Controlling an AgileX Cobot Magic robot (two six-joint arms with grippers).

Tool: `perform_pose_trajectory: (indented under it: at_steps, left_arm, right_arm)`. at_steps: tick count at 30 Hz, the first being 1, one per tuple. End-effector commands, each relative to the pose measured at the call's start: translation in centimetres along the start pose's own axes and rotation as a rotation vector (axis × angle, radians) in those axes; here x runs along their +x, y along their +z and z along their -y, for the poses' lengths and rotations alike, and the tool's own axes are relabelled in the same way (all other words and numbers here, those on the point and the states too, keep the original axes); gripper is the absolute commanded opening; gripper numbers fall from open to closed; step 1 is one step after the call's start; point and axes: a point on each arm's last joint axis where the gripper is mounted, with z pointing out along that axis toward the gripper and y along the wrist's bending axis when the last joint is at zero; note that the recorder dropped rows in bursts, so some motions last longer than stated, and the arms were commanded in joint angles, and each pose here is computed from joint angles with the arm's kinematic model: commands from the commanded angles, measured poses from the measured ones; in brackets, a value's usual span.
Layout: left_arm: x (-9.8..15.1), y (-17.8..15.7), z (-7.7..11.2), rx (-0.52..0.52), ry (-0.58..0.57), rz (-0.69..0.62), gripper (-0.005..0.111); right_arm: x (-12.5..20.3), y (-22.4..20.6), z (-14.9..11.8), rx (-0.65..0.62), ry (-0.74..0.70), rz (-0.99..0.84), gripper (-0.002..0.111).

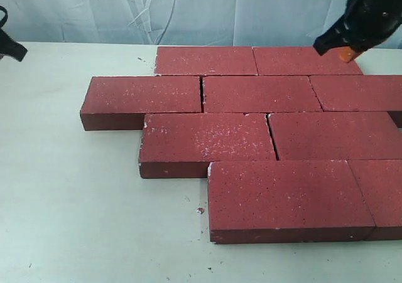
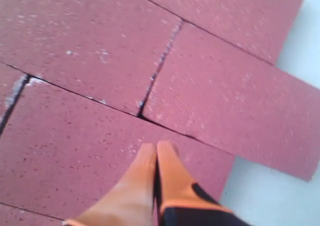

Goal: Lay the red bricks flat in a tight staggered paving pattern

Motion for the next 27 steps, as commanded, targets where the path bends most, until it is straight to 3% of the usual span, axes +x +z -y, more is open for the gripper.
perform_pose_trajectory:
  at_steps: [1, 5, 10, 18, 27]
  left_arm:
    - [-0.1, -3.1, -0.7, -0.098, -0.076, 0.068, 0.0]
    - [0.0, -5.4, -0.1, -0.112, -0.079, 0.202, 0.0]
    - [0.7, -8.0, 2.0, -0.119, -0.031, 0.402, 0.0]
    - [3.1, -11.2, 4.6, -0.096, 0.013, 0.569, 0.0]
    - [6.4, -13.8, 5.9, -0.097, -0.021, 0.788, 0.0]
  right_arm:
    - [2.3, -1.8, 3.4, 0.04, 0.165, -0.018, -0.001]
    - [3.8, -3.9, 4.2, 0.091, 0.221, 0.099, -0.001]
    - [5.9, -6.9, 3.9, 0.188, 0.259, 0.285, -0.001]
    - [9.7, -10.3, 1.9, 0.228, 0.294, 0.474, -0.001]
    - [14.2, -12.2, -0.5, 0.275, 0.279, 0.678, -0.001]
